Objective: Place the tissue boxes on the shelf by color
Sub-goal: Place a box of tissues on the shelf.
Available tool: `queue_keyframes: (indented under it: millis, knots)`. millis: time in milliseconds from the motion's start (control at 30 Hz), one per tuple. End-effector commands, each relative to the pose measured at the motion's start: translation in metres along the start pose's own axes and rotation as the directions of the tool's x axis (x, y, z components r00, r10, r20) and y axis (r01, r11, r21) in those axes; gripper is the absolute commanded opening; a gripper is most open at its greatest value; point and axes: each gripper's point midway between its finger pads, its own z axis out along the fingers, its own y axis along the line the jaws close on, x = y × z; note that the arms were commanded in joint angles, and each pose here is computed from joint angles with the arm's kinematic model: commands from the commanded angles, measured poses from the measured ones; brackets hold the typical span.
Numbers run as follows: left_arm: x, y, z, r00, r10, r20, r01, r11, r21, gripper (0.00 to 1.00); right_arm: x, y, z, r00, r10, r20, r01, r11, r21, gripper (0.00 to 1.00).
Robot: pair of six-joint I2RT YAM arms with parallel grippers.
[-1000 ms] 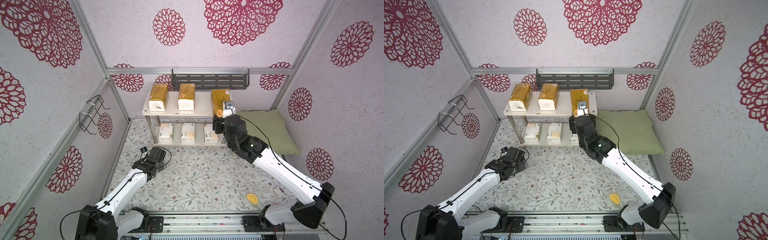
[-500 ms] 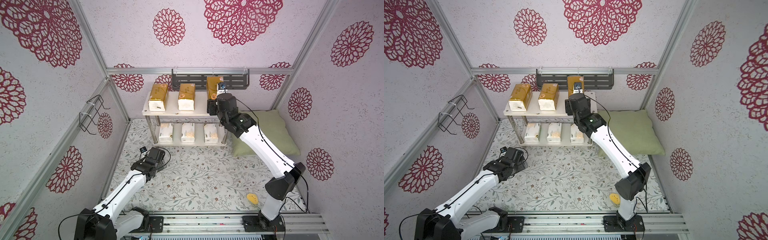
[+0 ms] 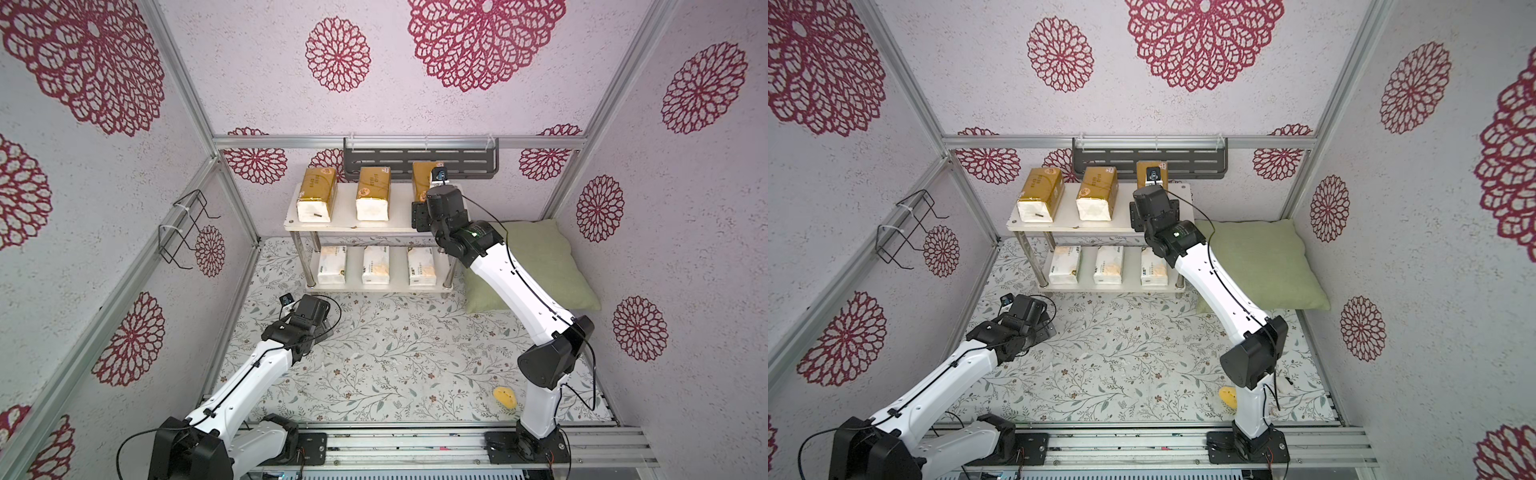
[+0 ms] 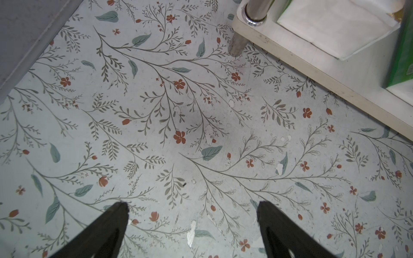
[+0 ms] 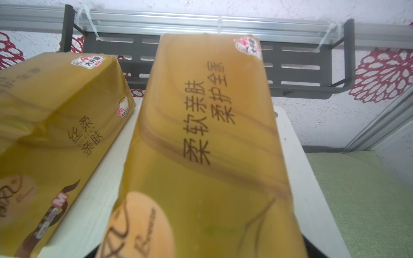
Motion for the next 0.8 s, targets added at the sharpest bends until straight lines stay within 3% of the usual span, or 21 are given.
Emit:
queue_keyframes:
  millis: [0,433,633,767]
  knots:
    - [-0.0065,-0.0014,-0.0034,1.0,-0.006,0.012,0.006,1.0,0.004,0.97,-0.0336,-0.0114,-0.019,0.993,0.074,0.087,-0.074,0.997,0.0,0.79]
    - [-0.0009,-0.0019,0.0002,1.0,-0.012,-0.006,0.012,1.0,0.01,0.97,-0.0264,-0.0167,-0.0181,0.991,0.095,0.097,-0.097,0.995,0.018,0.83]
    - [-0.0008,-0.004,-0.0002,1.0,-0.017,-0.009,0.017,1.0,0.02,0.97,-0.0292,-0.019,-0.0209,0.987,0.114,0.113,-0.117,0.993,0.019,0.98]
    - [0.0,-0.0037,0.0002,1.0,-0.015,-0.01,0.015,1.0,0.02,0.98,-0.0313,-0.0211,-0.0234,0.983,0.125,0.131,-0.129,0.991,0.021,0.99]
